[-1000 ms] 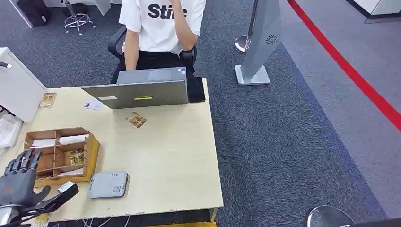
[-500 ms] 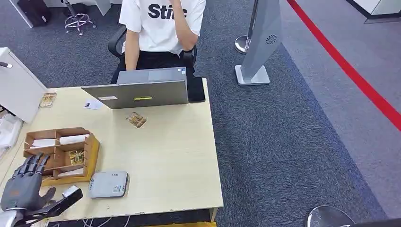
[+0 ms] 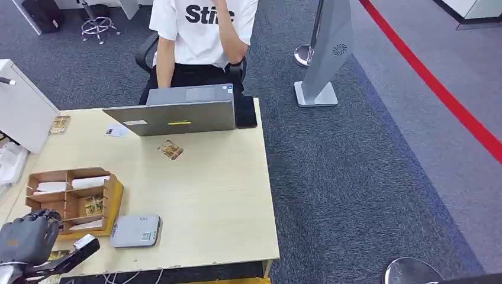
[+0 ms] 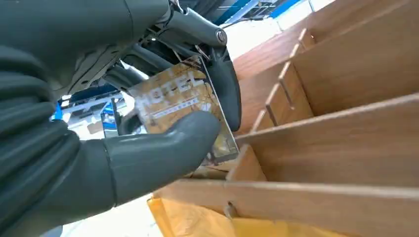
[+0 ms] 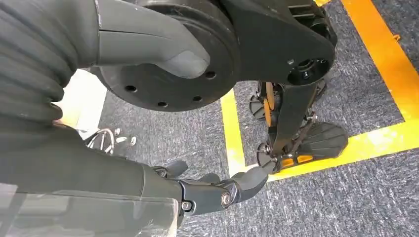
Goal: Pass the card to the sensor for recognition and then transmit it.
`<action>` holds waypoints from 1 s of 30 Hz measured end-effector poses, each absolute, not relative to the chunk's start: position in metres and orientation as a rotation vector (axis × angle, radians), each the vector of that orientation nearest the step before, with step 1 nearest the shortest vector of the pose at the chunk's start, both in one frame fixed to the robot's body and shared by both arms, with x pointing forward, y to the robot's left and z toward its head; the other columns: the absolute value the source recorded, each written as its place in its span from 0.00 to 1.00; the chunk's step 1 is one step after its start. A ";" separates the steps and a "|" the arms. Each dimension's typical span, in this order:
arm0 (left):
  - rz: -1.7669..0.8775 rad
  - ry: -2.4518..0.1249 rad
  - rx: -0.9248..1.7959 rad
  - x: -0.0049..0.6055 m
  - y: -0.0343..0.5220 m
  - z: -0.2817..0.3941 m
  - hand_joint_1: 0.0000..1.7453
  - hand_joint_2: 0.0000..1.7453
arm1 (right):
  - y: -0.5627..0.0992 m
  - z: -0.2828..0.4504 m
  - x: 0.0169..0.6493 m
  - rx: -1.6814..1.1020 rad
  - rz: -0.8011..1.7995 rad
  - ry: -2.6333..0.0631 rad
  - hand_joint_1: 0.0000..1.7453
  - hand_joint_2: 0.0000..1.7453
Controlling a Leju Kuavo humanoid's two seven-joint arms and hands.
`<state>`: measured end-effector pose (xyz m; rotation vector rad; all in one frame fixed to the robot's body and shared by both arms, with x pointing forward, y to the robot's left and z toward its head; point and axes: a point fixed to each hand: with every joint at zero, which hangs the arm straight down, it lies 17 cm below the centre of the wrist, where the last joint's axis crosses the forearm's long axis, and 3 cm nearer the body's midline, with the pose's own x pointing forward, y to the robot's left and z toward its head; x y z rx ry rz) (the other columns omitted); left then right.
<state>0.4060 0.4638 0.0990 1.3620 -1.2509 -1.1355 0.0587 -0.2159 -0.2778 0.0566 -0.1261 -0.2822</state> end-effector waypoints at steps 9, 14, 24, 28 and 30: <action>-1.090 -1.350 1.469 0.411 0.461 0.146 1.00 1.00 | -0.218 -0.278 0.061 0.036 -0.288 -0.143 0.00 1.00; -1.075 -1.398 1.547 0.425 0.467 0.185 1.00 1.00 | -0.218 -0.278 0.062 0.036 -0.287 -0.145 0.00 1.00; -1.002 -1.454 1.647 0.457 0.479 0.251 1.00 1.00 | -0.218 -0.278 0.063 0.036 -0.279 -0.149 0.00 1.00; -0.943 -1.437 1.677 0.478 0.494 0.276 1.00 1.00 | -0.217 -0.278 0.063 0.037 -0.261 -0.151 0.00 1.00; -0.914 -1.418 1.692 0.489 0.505 0.288 1.00 1.00 | -0.217 -0.277 0.065 0.038 -0.256 -0.152 0.00 1.00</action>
